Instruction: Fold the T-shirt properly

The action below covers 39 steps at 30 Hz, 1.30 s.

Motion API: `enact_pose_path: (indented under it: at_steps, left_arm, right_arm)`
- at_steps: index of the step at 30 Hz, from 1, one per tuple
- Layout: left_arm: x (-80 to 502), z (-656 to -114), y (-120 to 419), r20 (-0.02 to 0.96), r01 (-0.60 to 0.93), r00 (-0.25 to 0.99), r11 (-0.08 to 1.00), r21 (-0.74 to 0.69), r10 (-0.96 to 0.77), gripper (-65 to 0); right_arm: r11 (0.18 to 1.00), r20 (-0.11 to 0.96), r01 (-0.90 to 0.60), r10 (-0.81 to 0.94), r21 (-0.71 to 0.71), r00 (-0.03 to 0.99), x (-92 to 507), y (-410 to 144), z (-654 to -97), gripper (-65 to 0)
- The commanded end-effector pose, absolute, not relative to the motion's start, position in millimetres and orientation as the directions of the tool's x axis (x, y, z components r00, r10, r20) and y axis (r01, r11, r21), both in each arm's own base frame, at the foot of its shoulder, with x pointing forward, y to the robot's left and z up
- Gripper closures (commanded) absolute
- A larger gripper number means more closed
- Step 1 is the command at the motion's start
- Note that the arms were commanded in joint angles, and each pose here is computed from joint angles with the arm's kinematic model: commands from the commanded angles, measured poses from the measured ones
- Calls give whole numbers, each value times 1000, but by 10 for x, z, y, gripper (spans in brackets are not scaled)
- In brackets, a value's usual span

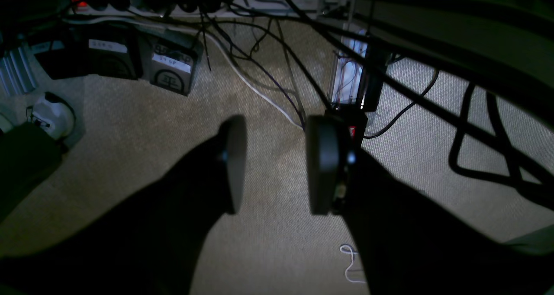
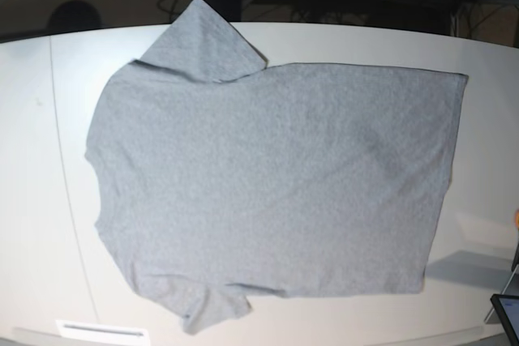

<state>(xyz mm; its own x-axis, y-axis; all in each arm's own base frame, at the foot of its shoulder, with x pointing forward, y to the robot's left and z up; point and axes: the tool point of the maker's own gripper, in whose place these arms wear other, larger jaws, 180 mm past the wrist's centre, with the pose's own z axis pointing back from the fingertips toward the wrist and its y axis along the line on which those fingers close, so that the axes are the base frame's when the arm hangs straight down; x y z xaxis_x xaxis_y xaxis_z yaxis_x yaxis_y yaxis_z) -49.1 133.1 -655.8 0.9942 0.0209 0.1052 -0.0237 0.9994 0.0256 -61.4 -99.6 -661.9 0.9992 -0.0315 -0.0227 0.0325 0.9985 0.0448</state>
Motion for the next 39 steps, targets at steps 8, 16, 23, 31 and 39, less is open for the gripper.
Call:
enact_pose_path:
  at_steps: [8,16,23,31,39]
  left_arm:
    - [-552,-6551,1348,100,-33,995,999,32,29,-40]
    - [-564,-6552,1348,97,-34,995,999,32,31,0]
    - [-583,-6550,1335,94,-24,995,999,29,21,0]
    - [-719,-6473,1522,111,-4,994,998,61,-3,0]
    - [-855,-6123,2070,198,48,977,987,155,-79,0]
  right_arm:
    - [998,-27,33,-32,44,999,-662,-985,-6613,-338]
    - [998,-29,38,-36,44,999,-672,-987,-6612,-22]
    - [998,-35,39,-38,43,999,-733,-989,-6605,-1]
    - [998,18,41,-42,37,999,-804,-1022,-6547,0]
    - [999,91,42,-44,23,995,-1050,-1091,-6324,0]
